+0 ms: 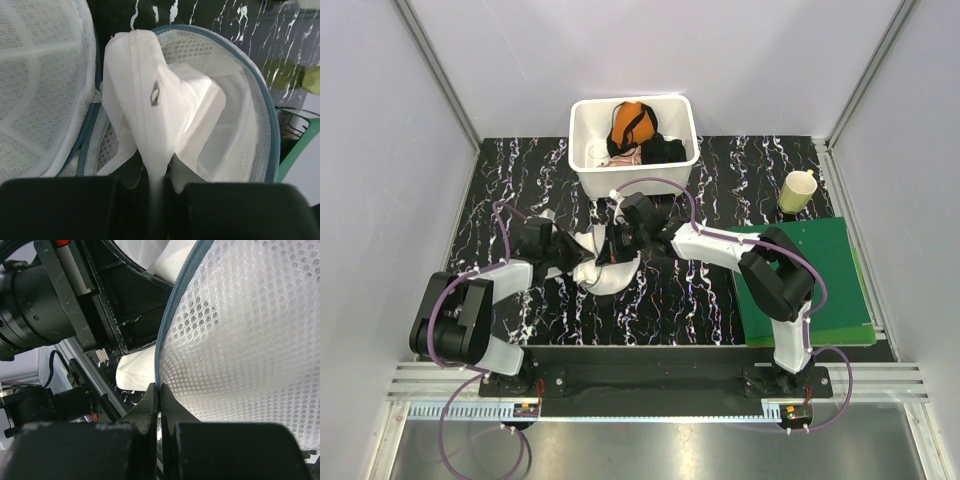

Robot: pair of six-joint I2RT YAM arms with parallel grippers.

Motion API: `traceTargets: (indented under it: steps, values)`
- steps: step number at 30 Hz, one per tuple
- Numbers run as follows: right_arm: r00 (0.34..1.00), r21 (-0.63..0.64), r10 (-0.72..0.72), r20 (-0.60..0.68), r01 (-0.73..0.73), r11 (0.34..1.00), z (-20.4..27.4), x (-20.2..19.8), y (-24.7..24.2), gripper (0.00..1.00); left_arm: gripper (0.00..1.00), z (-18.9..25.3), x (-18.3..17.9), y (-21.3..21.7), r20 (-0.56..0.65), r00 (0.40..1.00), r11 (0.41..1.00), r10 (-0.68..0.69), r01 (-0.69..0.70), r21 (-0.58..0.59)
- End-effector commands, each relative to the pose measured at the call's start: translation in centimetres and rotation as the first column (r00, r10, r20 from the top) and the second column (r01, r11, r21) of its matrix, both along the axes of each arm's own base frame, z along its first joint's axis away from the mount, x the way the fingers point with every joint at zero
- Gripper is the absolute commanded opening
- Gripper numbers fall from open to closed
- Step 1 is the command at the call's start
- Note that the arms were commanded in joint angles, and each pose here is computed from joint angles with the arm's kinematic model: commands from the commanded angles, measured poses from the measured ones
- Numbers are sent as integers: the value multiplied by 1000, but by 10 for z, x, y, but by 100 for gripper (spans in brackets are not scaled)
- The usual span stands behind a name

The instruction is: Place the bra in the laundry bag and zip it closed

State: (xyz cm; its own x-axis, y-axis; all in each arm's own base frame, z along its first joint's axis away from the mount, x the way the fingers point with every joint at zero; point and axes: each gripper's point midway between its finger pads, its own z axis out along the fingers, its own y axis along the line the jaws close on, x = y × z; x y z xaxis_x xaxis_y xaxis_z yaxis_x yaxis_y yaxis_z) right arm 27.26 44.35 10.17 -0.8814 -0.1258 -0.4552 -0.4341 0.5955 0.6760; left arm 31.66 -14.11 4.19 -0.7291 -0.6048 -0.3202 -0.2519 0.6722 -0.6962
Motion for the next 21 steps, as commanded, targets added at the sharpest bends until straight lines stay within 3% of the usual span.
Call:
traceTargets:
  steps: [1, 2, 3, 8, 13, 18, 21]
  values:
    - [998, 19, -5, 60, 4, 1000, 23, 6, -2, 0, 18, -4, 5, 8, -6, 1000, 995, -16, 16, 101]
    - [998, 22, -10, 60, 8, 1000, 24, 7, -3, 0, 23, -4, 5, 8, -6, 1000, 994, -17, 18, 107]
    - [998, 20, -10, 61, 9, 1000, 24, 7, -4, 0, 34, -4, 5, 10, -9, 1000, 992, -18, 19, 122]
    - [998, 17, -19, 63, 18, 1000, 24, 8, -12, 0, 60, 14, 0, 24, -2, 1000, 979, -3, 4, 202]
    - [998, 7, -18, 55, 17, 1000, 18, 8, -18, 0, 99, 44, -16, 41, 39, 999, 962, 14, -24, 272]
    - [998, 10, 11, 58, -12, 1000, 18, 5, -18, 0, 99, 60, -47, 80, 15, 996, 932, 89, -88, 353]
    - [997, 15, 35, 62, -36, 999, 19, 2, -16, 0, 99, 56, -62, 124, -19, 970, 893, 241, -214, 395]
